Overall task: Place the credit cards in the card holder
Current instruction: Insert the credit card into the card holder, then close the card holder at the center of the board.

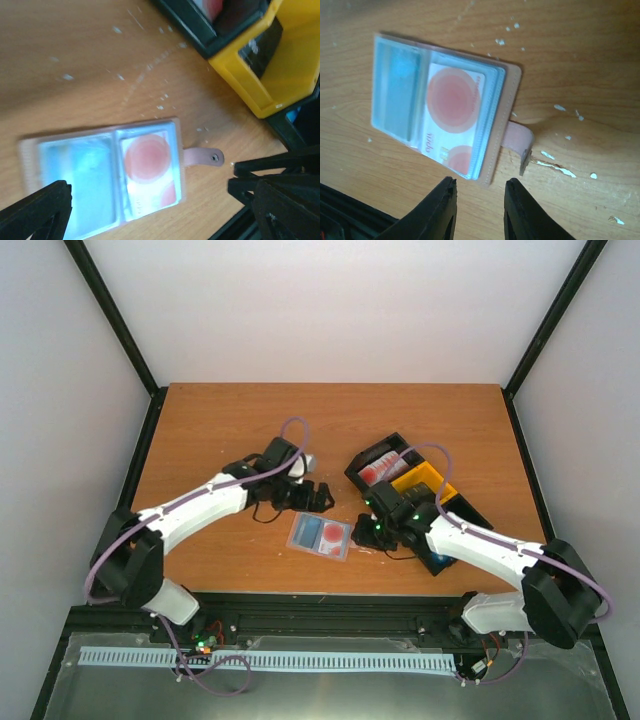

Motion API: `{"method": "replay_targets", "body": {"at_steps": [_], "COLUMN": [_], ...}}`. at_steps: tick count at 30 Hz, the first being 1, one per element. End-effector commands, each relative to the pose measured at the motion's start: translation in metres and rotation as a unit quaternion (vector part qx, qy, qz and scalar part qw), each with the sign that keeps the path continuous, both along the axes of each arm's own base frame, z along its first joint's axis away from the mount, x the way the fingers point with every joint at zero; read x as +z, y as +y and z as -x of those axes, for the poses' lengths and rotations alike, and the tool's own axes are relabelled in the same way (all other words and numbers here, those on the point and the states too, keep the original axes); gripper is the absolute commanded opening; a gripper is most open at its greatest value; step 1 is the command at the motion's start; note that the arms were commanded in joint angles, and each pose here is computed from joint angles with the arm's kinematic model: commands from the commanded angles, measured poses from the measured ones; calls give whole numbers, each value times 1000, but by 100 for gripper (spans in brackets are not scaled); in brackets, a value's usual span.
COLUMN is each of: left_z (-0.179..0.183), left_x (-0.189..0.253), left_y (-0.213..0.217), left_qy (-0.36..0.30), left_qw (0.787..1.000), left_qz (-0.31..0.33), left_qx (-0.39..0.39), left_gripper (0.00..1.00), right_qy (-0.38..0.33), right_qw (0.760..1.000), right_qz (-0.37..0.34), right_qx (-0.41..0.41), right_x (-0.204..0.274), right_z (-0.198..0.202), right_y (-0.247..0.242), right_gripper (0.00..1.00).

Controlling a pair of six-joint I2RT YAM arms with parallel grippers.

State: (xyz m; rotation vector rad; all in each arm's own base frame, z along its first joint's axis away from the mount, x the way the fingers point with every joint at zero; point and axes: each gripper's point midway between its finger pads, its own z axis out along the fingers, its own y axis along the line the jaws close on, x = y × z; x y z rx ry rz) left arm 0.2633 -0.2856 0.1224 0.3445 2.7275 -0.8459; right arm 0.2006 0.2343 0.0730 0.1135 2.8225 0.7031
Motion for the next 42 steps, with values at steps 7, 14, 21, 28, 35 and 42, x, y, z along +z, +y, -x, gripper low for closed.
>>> {"method": "replay_targets", "body": {"at_steps": [7,14,21,28,35,42], "left_z": [-18,-6,-3,-7,0,7], "left_x": [29,10,18,12,-21,-44], "left_y": [82,136,166,169,159,129], "left_qy": [-80,-57,-61,-50,11,77], "left_qw": [990,979,967,964,972,978], "left_qz": [-62,-57,-15,13,22,81], "left_qx": [100,188,247,260,235,179], "left_gripper": [100,100,100,100,100,100], "right_qy": [-50,-73,-137,-212,-182,-79], "right_qw": [998,994,985,971,979,996], "right_qz": [16,59,92,104,91,48], "right_qx": [-39,-62,-54,-45,-25,1], "right_x": [37,47,88,153,143,83], "right_z": [-17,-21,-31,-60,-63,-42], "right_y": [-11,-32,-51,-64,-53,-28], "right_gripper": [33,47,57,61,61,61]}}
